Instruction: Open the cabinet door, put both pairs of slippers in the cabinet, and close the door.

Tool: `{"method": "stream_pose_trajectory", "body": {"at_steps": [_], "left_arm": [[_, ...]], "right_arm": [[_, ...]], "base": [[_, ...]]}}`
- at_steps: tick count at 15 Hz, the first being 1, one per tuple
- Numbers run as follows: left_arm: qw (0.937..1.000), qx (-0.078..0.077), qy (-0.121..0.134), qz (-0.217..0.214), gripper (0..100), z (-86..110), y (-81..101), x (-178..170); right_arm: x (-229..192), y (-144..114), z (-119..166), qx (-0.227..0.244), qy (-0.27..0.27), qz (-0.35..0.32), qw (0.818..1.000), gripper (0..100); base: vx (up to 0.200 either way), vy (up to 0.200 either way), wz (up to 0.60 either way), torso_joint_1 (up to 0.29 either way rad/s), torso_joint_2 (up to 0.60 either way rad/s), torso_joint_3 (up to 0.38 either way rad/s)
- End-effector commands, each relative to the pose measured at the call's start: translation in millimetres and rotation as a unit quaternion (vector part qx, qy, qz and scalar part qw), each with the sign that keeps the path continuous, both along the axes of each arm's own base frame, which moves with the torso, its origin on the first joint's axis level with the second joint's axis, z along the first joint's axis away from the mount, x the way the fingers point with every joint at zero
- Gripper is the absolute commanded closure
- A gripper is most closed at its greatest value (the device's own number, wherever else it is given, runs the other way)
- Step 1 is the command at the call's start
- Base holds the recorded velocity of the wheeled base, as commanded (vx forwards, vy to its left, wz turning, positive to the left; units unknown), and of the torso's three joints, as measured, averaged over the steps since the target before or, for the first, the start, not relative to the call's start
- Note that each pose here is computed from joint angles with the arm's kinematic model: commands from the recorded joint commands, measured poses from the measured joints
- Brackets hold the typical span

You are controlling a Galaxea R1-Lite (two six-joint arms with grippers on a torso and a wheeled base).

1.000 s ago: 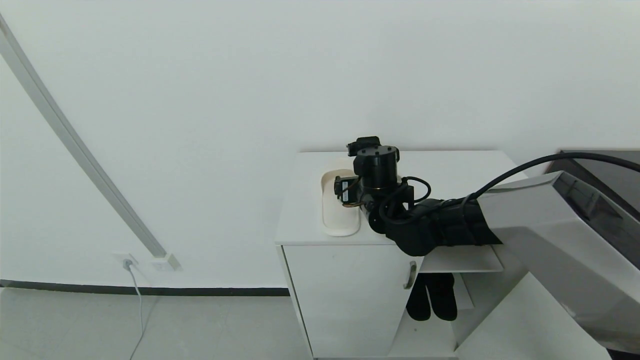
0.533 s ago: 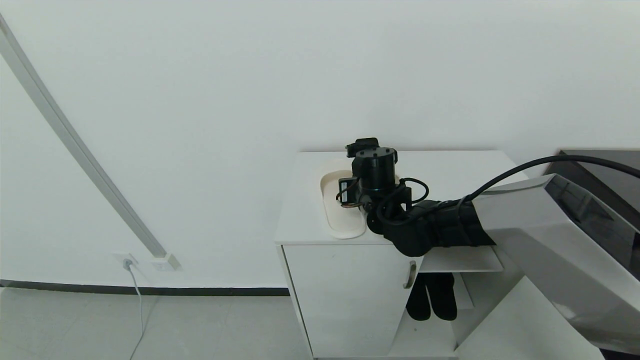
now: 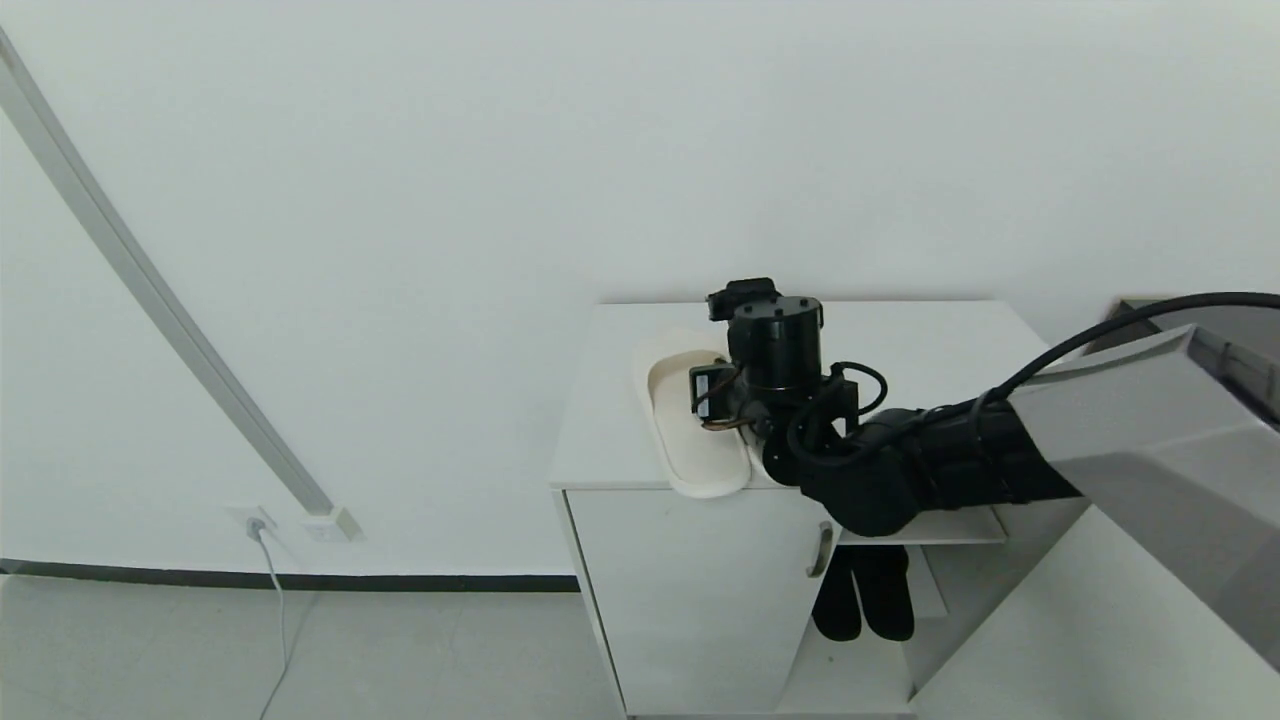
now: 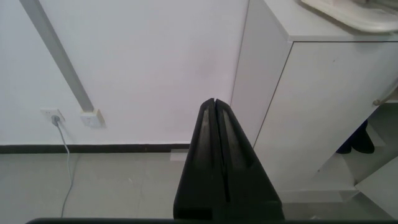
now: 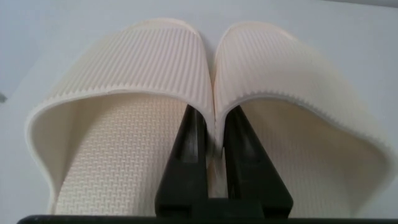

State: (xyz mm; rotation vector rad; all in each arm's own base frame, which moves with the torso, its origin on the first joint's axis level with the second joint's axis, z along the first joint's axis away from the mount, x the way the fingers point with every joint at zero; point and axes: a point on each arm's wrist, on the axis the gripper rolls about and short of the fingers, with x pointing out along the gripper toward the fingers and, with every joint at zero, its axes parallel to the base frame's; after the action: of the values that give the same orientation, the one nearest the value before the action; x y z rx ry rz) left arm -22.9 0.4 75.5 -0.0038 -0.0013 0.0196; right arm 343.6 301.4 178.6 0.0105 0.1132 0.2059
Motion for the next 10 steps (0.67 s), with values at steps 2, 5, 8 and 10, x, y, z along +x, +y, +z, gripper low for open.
{"method": "stream_pose_trajectory", "body": {"at_steps": [2, 5, 8, 10], "left_arm": [[1.0, 0.0, 0.001, 0.0, 100, 0.0, 0.0, 0], [1.0, 0.0, 0.001, 0.0, 100, 0.0, 0.0, 0], [1.0, 0.0, 0.001, -0.001, 100, 0.0, 0.0, 0], [1.0, 0.0, 0.001, -0.001, 100, 0.0, 0.0, 0]], "right_arm": [[-66, -45, 27, 0.02, -0.014, 0.066, 0.998, 100], [-115, -87, 38, 0.028, -0.012, 0.129, 0.991, 100], [-146, -114, 43, 0.034, -0.013, 0.167, 0.985, 100], [-153, -120, 49, 0.035, -0.015, 0.186, 0.982, 100]], "base": [[0.0, 0.0, 0.0, 0.0, 0.0, 0.0], [0.0, 0.0, 0.0, 0.0, 0.0, 0.0], [0.0, 0.0, 0.0, 0.0, 0.0, 0.0], [0.0, 0.0, 0.0, 0.0, 0.0, 0.0]]}}
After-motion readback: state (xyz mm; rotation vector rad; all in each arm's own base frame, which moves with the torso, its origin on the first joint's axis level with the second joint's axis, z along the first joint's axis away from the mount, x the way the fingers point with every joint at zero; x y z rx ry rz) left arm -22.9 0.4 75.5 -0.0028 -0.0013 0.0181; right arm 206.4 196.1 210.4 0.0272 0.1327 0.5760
